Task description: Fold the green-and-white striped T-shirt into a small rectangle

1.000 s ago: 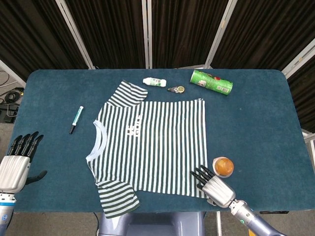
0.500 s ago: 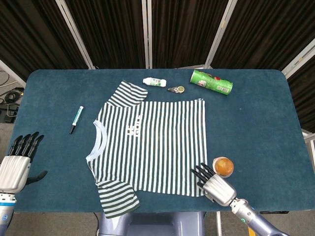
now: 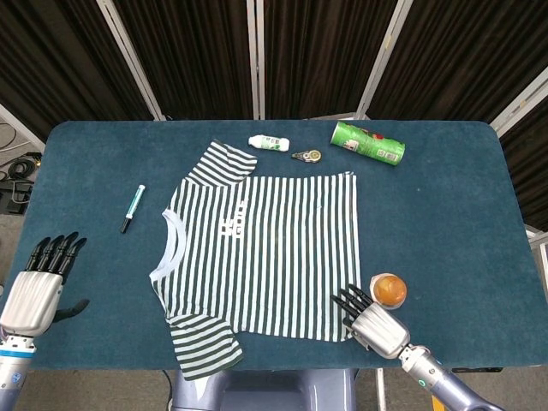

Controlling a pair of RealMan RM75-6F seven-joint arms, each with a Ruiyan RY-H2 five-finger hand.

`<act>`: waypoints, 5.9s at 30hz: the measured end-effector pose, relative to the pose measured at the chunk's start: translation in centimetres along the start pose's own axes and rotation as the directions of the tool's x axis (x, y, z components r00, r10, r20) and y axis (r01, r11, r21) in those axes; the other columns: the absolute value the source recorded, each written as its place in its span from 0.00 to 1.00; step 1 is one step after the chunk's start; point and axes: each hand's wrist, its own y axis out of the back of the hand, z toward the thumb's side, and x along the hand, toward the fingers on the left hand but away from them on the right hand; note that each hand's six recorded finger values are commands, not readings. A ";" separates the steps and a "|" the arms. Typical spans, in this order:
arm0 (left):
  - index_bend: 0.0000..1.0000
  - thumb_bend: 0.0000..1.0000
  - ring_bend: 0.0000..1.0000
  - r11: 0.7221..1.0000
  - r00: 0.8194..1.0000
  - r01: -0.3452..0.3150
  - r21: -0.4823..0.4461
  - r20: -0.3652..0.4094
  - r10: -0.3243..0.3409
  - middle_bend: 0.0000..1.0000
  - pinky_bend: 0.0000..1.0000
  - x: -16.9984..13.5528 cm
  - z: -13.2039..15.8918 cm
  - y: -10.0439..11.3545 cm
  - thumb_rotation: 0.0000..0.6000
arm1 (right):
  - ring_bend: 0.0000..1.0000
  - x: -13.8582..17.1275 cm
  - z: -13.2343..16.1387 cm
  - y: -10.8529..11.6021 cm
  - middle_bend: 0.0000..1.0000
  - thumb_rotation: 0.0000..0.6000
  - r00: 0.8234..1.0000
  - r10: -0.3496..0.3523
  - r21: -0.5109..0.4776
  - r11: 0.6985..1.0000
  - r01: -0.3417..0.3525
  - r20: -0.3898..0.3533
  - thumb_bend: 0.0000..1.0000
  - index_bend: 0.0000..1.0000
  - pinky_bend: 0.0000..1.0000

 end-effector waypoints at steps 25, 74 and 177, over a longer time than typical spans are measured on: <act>0.52 0.05 0.00 0.980 0.801 0.116 0.164 0.568 -0.190 0.00 0.00 0.7 8.3 -9.5 1.00 | 0.00 -0.5 -0.2 0.4 0.10 1.00 0.999 -0.022 -0.038 0.999 0.023 0.024 0.39 0.75 0.00; 0.51 0.10 0.00 0.976 0.746 0.117 0.184 0.633 -0.209 0.00 0.00 2.4 10.5 -15.5 1.00 | 0.00 -0.3 -0.3 1.1 0.12 1.00 0.999 -0.037 -0.028 0.999 0.038 0.029 0.39 0.76 0.00; 0.85 0.56 0.00 0.913 0.569 0.401 0.075 0.761 -0.313 0.00 0.00 -9.0 11.1 -11.0 1.00 | 0.00 5.3 7.2 5.4 0.17 1.00 0.931 0.102 -0.041 0.992 -0.124 -0.349 0.39 0.80 0.00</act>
